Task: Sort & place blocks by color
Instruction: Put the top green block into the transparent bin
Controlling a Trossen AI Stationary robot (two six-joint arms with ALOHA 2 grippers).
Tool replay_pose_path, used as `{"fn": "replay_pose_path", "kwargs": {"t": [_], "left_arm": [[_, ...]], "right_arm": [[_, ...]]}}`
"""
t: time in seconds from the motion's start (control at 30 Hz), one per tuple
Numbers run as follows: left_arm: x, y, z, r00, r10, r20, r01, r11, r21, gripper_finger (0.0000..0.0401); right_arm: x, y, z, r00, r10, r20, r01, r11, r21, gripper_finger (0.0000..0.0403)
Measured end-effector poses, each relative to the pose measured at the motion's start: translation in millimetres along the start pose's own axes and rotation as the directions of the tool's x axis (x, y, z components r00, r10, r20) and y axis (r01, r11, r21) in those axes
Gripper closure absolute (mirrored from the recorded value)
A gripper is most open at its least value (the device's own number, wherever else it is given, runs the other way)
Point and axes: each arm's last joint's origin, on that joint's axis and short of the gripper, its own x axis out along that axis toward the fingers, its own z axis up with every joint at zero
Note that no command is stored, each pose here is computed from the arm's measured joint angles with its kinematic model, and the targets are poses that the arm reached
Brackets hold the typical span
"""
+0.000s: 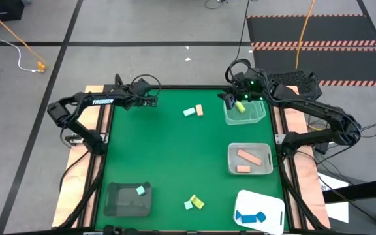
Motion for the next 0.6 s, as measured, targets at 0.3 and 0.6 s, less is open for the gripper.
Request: {"fn": "replay_pose_path", "kwargs": {"t": [0.3, 0.6], "left_arm": [[0.6, 1.9, 2.1, 0.999, 0.031, 0.027, -0.031, 0.999, 0.027, 0.0148], [1.1, 3.1, 1.9, 0.999, 0.028, 0.015, -0.029, 0.999, 0.03, 0.0148]], "right_arm": [[0.0, 0.0, -0.1, 1.0, 0.0, 0.0, 0.0, 1.0, -0.011, 0.0195], [0.0, 0.0, 0.0, 1.0, 0.0, 0.0, 0.0, 1.0, -0.011, 0.0195]]}}
